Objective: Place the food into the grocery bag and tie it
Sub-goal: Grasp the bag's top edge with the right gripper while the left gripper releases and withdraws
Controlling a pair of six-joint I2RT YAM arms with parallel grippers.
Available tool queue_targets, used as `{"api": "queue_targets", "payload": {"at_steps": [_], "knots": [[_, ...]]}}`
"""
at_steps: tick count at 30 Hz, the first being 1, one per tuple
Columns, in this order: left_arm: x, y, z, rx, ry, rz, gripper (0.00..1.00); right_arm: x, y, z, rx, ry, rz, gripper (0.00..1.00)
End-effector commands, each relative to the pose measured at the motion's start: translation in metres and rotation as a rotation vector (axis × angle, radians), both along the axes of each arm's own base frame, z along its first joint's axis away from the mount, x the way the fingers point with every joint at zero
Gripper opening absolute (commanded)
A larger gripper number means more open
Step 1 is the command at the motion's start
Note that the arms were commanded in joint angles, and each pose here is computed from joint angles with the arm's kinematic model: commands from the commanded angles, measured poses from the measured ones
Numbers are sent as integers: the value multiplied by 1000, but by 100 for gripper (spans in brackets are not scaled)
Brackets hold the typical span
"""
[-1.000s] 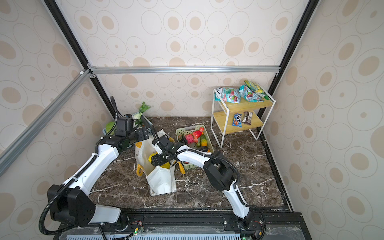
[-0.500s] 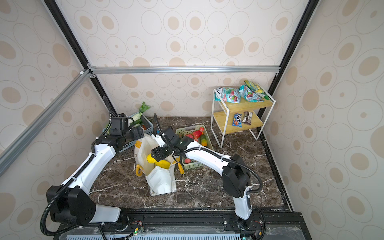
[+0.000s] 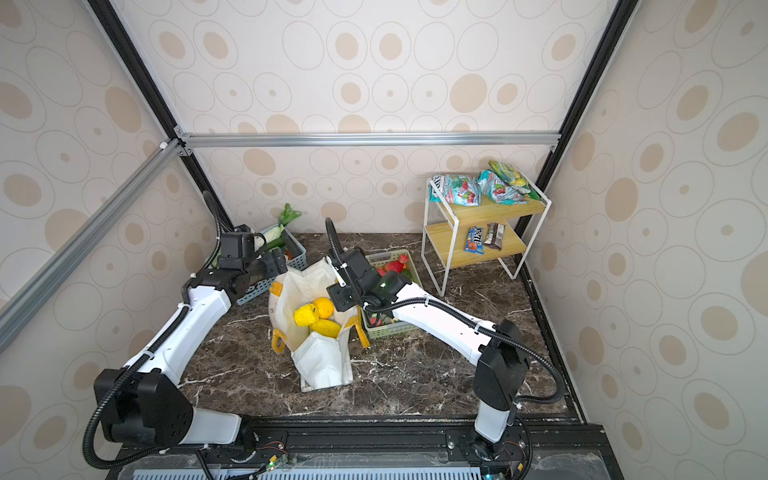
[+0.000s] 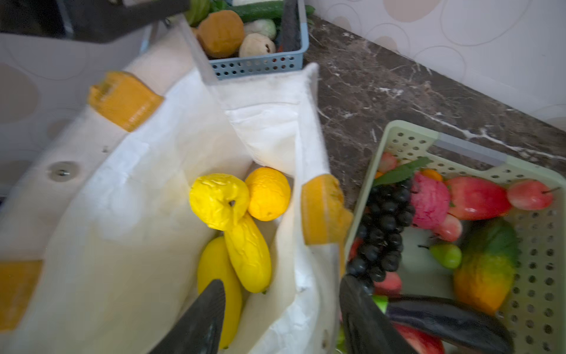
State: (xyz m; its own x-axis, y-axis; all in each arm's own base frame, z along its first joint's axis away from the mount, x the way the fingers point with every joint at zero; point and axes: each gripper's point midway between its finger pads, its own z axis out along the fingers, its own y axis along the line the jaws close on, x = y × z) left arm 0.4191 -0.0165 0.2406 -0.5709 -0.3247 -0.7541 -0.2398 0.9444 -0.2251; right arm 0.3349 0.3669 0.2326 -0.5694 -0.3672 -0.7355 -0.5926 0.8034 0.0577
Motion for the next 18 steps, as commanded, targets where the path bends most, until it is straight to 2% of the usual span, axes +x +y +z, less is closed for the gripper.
{"api": "queue_targets", "payload": {"at_steps": [1, 5, 10, 14, 18], "knots": [[5, 3, 13, -14, -39, 11, 90, 9, -32, -25, -133, 1, -95, 60], [7, 4, 10, -3, -26, 11, 90, 9, -34, -45, -160, 33, -107, 52], [10, 8, 9, 3, -26, 24, 90, 4, -31, -52, -146, 68, -87, 25], [14, 12, 4, 0, -17, 37, 90, 3, -44, -55, -148, 74, -101, 9], [22, 15, 1, -10, -22, 52, 90, 6, -68, -68, -146, 120, -156, 2]]}}
